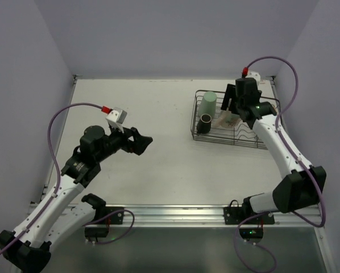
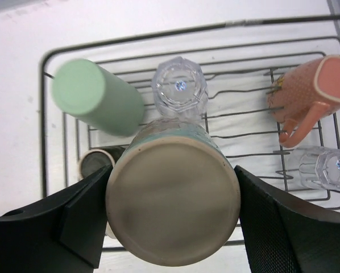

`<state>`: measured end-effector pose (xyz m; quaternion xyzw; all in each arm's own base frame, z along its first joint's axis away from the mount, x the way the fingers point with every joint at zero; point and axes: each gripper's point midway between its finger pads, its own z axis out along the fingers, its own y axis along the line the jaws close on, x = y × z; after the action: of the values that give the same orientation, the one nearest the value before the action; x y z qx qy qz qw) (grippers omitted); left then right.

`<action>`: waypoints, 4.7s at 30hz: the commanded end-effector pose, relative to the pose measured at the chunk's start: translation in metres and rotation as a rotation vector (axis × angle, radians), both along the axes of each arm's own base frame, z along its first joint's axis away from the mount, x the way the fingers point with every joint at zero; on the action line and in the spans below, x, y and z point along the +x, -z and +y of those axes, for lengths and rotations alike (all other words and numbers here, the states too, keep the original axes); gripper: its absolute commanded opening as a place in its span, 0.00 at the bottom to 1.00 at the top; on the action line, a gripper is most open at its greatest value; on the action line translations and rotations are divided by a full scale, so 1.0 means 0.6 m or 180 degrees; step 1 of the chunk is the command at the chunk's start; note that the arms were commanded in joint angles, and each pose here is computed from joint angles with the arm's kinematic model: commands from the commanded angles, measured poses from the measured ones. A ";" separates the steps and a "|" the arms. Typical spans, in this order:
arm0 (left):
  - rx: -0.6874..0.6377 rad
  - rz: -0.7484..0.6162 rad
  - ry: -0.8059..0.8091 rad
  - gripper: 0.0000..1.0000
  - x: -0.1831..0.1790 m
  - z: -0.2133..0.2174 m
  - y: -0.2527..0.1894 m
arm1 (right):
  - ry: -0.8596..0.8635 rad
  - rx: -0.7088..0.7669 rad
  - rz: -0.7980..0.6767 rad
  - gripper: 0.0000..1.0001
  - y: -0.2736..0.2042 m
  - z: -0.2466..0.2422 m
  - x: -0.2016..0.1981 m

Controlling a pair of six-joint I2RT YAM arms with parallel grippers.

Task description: Unload the cups from the dish rack

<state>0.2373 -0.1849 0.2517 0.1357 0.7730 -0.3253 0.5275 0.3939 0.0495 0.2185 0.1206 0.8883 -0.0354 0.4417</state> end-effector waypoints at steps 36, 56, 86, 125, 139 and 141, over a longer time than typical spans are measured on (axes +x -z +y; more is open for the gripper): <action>-0.2217 0.0409 0.1086 0.70 0.044 -0.211 -0.155 | -0.2369 0.3431 -0.1861 0.33 -0.274 0.242 -0.204; -0.2426 -0.0179 0.1286 0.00 0.005 -0.196 -0.220 | -0.2643 0.3923 -0.1435 0.69 -0.216 0.275 -0.206; -0.1473 -0.0561 0.0276 0.00 0.091 -0.154 -0.232 | -0.2165 0.3219 -0.1392 0.99 -0.176 0.251 -0.162; 0.1479 0.0771 -0.2907 0.00 0.464 0.306 0.101 | -0.2176 0.2486 -0.1264 0.99 -0.084 0.231 -0.215; 0.1375 0.0806 -0.3037 0.72 0.461 0.330 0.088 | -0.1976 0.2304 -0.1181 0.99 -0.076 0.221 -0.196; 0.1245 0.0691 -0.3045 0.80 0.458 0.327 0.054 | -0.1901 0.2191 -0.1153 0.99 -0.069 0.213 -0.190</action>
<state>0.5062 0.0055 0.1576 -0.1473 0.8825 0.1031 0.4346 0.2701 0.1860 0.2523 0.0014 0.7480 0.4461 0.4914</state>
